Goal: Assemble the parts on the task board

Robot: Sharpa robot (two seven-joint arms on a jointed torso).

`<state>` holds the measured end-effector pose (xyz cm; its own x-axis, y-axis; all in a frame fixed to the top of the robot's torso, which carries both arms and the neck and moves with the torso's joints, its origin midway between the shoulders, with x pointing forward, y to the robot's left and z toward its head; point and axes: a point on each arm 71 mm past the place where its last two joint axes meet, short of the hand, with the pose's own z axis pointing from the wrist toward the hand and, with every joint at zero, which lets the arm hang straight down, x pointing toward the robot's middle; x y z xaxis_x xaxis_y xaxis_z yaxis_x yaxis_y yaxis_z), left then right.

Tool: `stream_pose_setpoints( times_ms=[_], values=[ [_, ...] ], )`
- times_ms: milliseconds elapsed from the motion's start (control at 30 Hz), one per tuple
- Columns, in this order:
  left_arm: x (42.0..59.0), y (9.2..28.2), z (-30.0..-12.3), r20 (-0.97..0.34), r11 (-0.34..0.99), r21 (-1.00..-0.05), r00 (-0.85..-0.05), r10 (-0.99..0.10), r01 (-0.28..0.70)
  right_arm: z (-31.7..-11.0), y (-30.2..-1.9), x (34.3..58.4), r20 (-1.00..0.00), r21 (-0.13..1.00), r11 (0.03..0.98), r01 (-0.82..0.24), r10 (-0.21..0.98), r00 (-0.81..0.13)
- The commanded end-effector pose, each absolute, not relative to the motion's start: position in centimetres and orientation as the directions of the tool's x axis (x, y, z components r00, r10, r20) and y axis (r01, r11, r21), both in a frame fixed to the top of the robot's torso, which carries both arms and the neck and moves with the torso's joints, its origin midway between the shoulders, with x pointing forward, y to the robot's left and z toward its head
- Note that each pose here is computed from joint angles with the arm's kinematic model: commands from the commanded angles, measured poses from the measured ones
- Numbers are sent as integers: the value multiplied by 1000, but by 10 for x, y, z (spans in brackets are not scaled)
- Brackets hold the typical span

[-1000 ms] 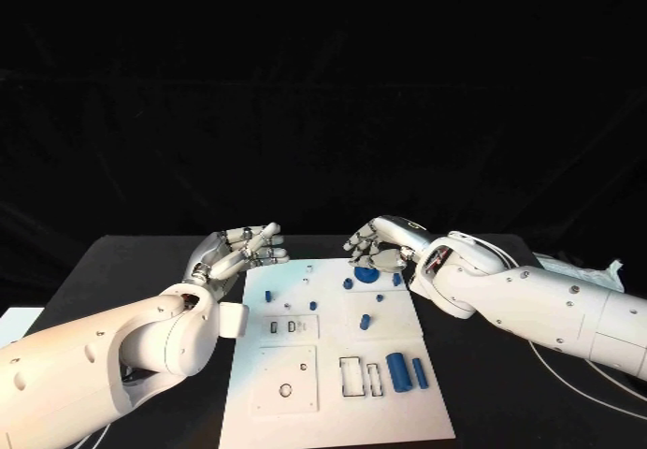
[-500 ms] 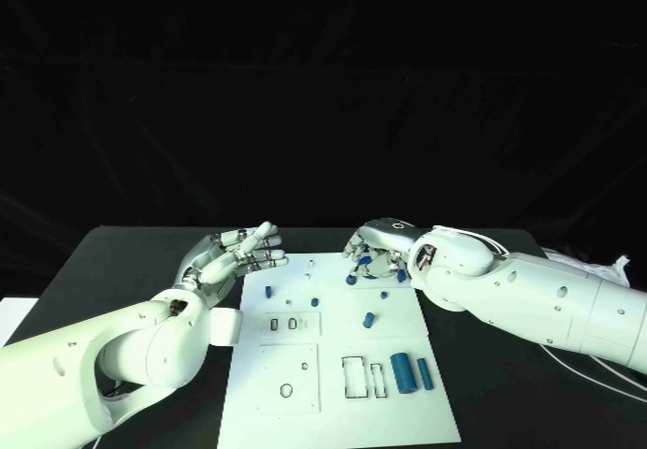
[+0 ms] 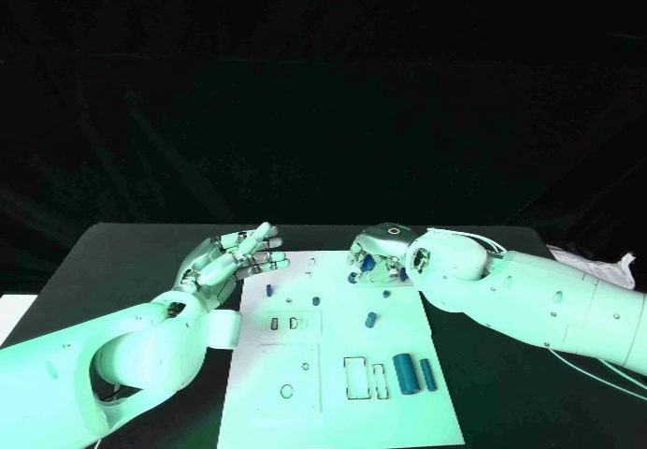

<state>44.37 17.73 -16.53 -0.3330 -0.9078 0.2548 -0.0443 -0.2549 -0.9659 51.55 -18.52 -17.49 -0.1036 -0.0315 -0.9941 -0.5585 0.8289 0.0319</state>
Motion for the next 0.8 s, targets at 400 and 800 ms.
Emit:
stream_pose_setpoints(
  times_ms=[400, 800],
  values=[
    [444, 174, -164, 279, -274, -960, -352, -894, -64, -181, -182, 519, -987, -2, 833, -554, -91, -134],
    [444, 174, -164, 280, -273, -959, -355, -892, -70, -182, -179, 520, -986, 7, 828, -560, -88, -144]
  ],
)
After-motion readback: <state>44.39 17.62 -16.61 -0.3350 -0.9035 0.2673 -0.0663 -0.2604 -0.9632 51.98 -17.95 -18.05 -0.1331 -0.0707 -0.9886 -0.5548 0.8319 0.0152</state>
